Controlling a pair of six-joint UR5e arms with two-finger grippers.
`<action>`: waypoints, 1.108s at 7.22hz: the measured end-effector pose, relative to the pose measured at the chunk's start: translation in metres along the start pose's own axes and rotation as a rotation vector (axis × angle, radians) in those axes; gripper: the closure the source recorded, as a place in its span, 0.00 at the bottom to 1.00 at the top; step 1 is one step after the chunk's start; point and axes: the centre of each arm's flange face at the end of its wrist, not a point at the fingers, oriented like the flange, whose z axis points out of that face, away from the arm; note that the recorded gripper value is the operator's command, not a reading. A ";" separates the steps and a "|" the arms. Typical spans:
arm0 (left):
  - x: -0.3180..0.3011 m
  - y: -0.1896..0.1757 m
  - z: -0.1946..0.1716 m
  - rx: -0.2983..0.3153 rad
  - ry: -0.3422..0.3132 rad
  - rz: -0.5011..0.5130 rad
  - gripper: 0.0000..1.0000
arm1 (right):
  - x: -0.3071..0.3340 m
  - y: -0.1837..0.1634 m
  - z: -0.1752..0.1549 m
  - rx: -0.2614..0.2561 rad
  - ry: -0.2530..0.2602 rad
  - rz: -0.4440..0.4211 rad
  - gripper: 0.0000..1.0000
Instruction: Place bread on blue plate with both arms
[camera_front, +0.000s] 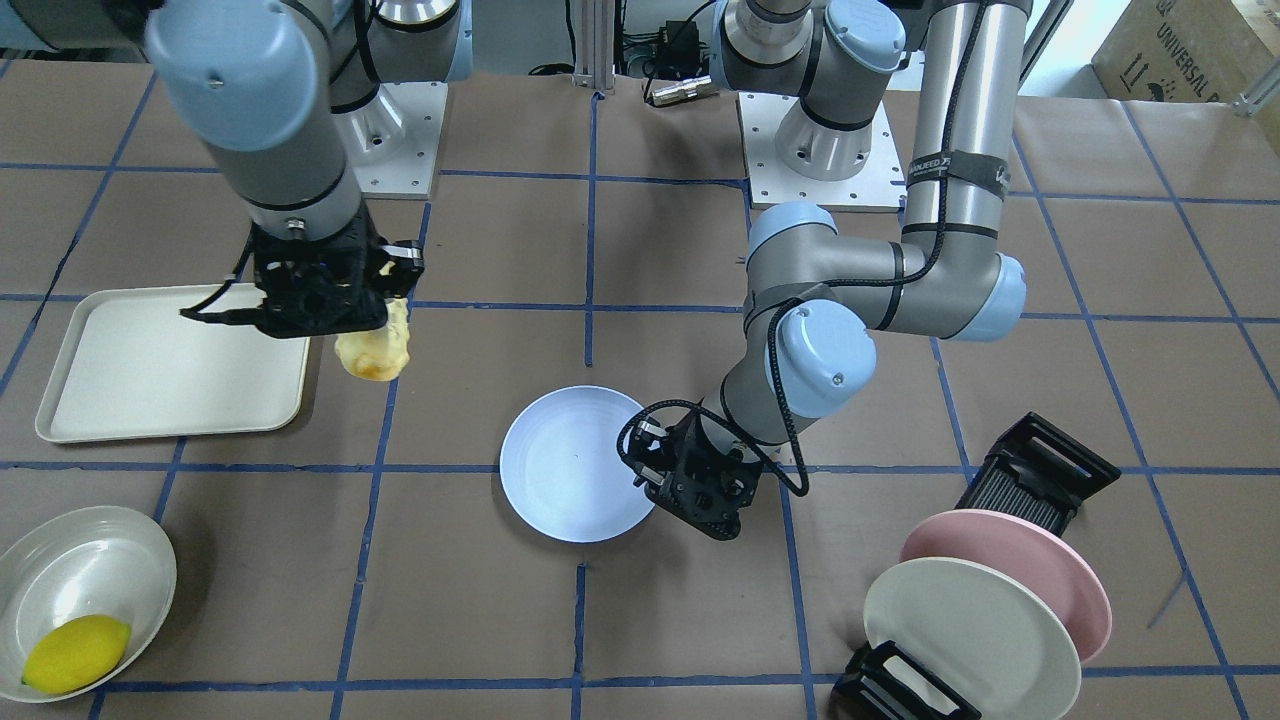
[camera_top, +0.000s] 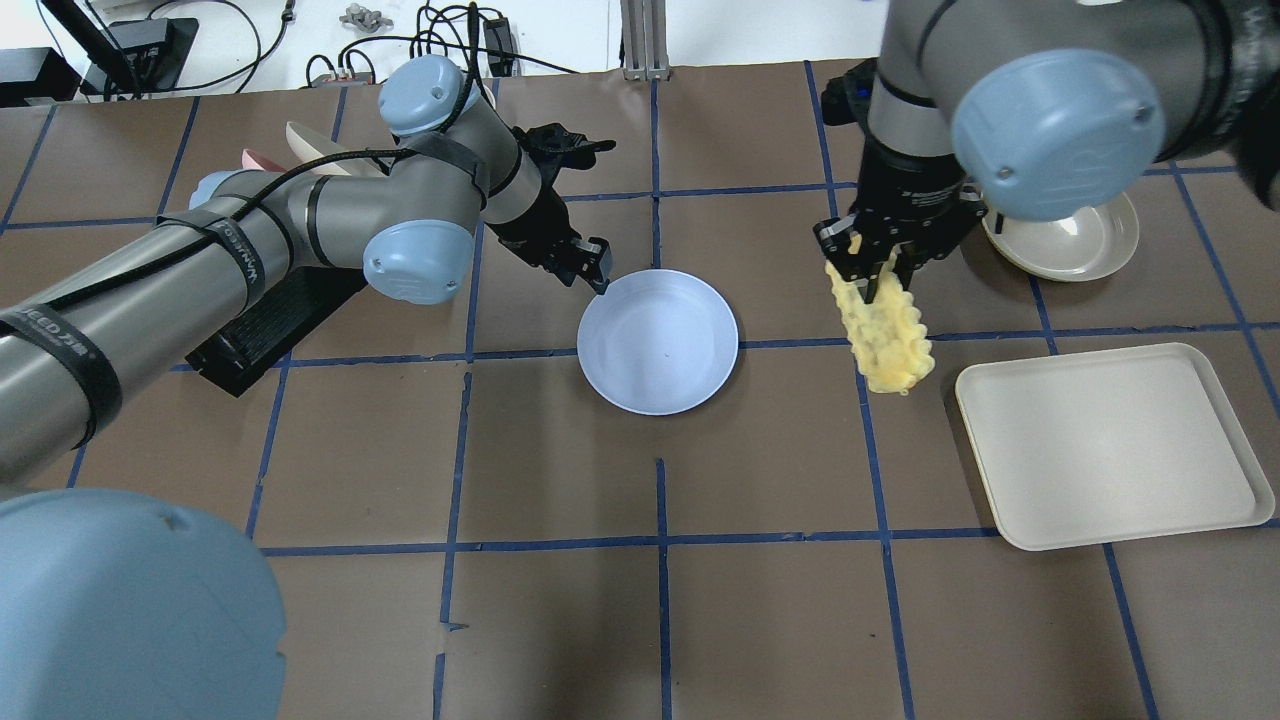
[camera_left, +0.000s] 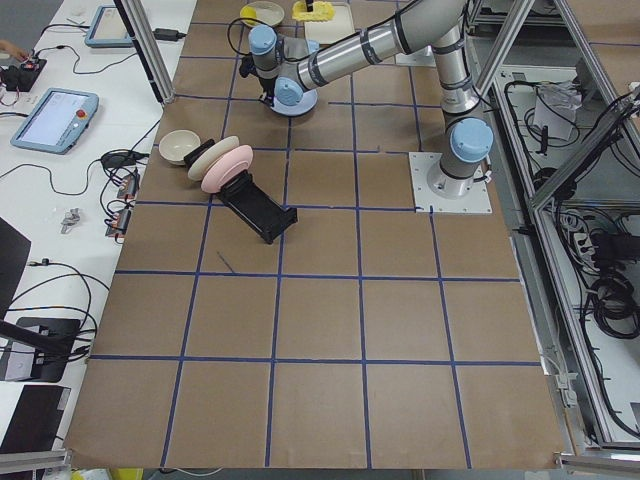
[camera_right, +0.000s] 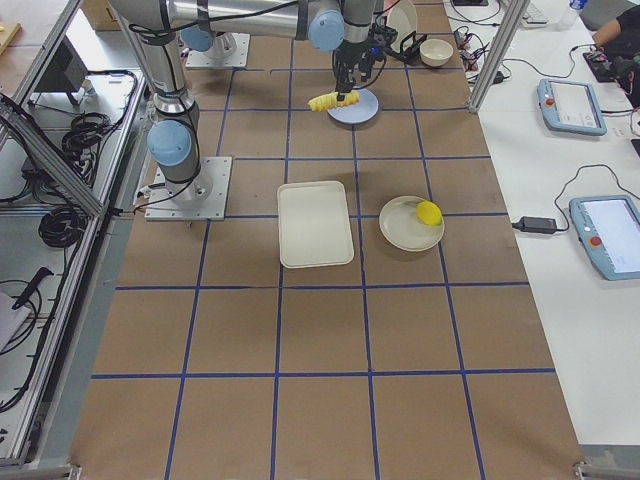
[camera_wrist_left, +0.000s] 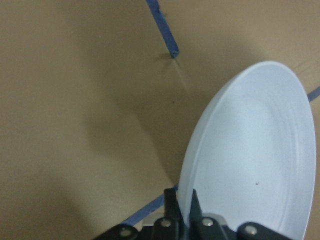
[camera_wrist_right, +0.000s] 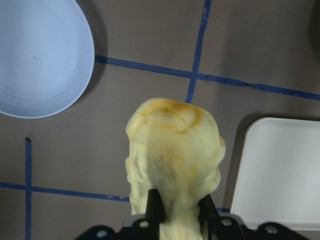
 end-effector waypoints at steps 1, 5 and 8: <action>-0.019 0.005 -0.030 0.014 -0.031 -0.039 0.00 | -0.036 -0.016 0.014 0.030 0.006 -0.005 0.64; -0.055 0.061 -0.182 -0.117 -0.194 -0.193 0.00 | -0.110 -0.088 0.099 0.105 -0.128 0.002 0.59; -0.024 0.077 -0.241 -0.185 -0.299 -0.246 0.00 | -0.135 -0.122 0.122 0.120 -0.126 0.002 0.20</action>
